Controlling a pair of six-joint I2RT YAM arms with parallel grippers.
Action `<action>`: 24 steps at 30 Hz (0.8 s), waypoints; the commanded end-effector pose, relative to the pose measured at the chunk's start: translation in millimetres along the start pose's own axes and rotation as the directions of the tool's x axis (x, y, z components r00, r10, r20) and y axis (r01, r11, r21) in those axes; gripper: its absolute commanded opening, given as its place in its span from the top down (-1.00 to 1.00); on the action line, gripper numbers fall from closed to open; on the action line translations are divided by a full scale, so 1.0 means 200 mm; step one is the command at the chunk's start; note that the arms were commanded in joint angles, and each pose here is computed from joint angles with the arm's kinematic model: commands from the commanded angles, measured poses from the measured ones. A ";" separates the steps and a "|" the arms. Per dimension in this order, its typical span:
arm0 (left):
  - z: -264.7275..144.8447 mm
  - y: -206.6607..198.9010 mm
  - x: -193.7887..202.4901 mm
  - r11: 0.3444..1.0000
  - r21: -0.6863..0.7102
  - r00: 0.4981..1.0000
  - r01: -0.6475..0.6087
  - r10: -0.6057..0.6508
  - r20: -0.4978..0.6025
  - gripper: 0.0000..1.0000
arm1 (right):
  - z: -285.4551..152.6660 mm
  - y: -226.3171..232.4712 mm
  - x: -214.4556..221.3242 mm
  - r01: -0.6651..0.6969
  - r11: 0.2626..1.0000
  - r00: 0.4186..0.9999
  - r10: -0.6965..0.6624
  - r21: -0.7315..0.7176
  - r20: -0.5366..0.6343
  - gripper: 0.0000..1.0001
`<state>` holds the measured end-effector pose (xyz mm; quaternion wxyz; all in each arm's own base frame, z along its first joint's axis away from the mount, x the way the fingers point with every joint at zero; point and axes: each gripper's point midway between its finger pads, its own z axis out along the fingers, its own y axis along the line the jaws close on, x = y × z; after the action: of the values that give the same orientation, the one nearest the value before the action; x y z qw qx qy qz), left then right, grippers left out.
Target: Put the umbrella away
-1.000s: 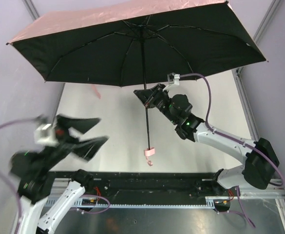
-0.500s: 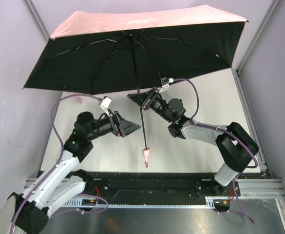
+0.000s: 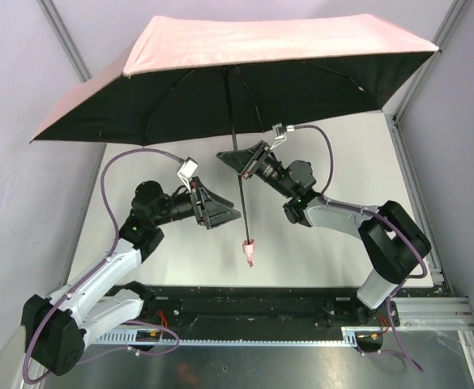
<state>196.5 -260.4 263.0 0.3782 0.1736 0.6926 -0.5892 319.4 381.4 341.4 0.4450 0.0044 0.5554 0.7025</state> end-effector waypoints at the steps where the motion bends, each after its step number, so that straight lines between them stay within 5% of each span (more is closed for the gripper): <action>1: 0.00 -0.14 -0.05 0.987 0.121 0.994 -0.109 0.111 -0.011 -0.56 | 0.04 0.33 -0.01 0.269 0.948 0.963 -0.262 -0.171 0.059 1.00; 9: 0.01 -0.10 -0.05 0.992 0.079 0.994 -0.097 0.100 -0.033 -0.19 | 0.03 0.50 0.10 0.395 0.903 0.919 -0.392 -0.169 0.049 1.00; 17: 0.00 -0.12 -0.10 0.988 0.058 0.990 -0.141 0.141 0.007 -0.22 | 0.00 0.57 0.02 0.313 0.945 0.949 -0.307 -0.092 0.076 1.00; 24: 0.02 -0.17 -0.13 0.990 0.072 0.993 -0.122 0.121 0.014 -0.24 | 0.00 0.66 0.12 0.275 0.932 0.961 -0.271 -0.237 0.049 1.00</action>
<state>192.9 -263.6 279.5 0.3914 0.2138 0.6778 -0.5846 248.4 404.0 373.8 0.5166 -0.0982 0.5552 0.6444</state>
